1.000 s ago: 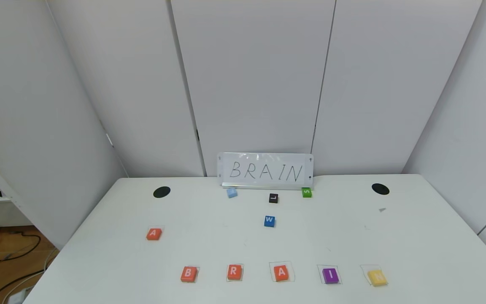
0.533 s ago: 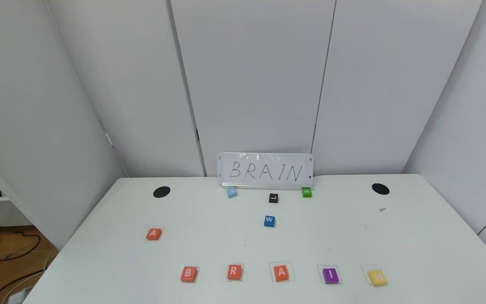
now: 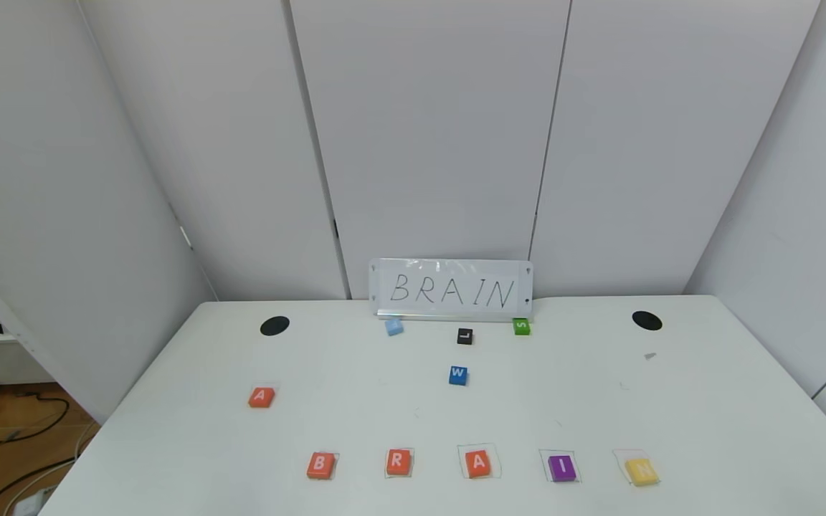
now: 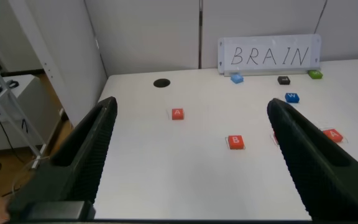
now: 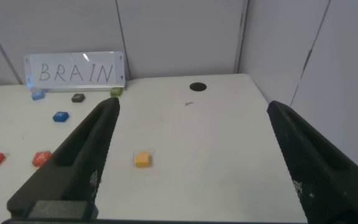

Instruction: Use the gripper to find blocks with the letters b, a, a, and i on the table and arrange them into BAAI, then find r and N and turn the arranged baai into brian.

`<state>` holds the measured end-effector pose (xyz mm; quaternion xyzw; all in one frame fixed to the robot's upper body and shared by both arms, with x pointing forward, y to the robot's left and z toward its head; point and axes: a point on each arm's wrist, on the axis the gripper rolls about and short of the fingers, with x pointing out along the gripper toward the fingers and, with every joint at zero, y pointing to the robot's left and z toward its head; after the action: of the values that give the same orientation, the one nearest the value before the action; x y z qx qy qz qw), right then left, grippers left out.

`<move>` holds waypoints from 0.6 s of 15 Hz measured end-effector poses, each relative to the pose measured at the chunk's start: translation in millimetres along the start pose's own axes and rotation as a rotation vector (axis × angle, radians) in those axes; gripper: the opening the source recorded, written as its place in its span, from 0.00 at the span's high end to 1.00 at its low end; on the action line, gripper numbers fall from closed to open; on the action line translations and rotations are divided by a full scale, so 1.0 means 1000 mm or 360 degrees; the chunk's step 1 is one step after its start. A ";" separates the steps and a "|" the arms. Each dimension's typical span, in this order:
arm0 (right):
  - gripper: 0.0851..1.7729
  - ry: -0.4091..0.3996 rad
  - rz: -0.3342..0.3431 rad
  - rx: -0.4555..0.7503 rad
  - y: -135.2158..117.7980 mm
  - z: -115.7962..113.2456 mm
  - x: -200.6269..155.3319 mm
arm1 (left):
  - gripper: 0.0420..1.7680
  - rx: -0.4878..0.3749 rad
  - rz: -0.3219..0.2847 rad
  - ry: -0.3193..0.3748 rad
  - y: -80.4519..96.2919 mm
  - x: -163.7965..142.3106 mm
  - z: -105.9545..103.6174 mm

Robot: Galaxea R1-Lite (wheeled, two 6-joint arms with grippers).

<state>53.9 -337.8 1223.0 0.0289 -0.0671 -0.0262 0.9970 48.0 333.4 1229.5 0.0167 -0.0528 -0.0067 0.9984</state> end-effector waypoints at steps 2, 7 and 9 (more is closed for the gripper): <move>0.04 0.0035 0.0006 -0.0012 0.000 -0.011 0.004 | 0.03 0.0007 0.0003 -0.0002 0.000 0.008 -0.015; 0.04 0.0141 0.0077 -0.0078 0.000 -0.035 0.009 | 0.03 0.0052 0.0010 0.0101 -0.001 0.016 -0.042; 0.04 0.0199 0.0081 -0.0081 0.000 -0.041 0.010 | 0.03 0.0058 -0.0001 0.0128 -0.001 0.016 -0.046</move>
<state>68.8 -336.5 1184.1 0.0035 -0.0049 -0.0006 1.0000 68.9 333.4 1185.7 0.0350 -0.0125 -0.0052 0.9993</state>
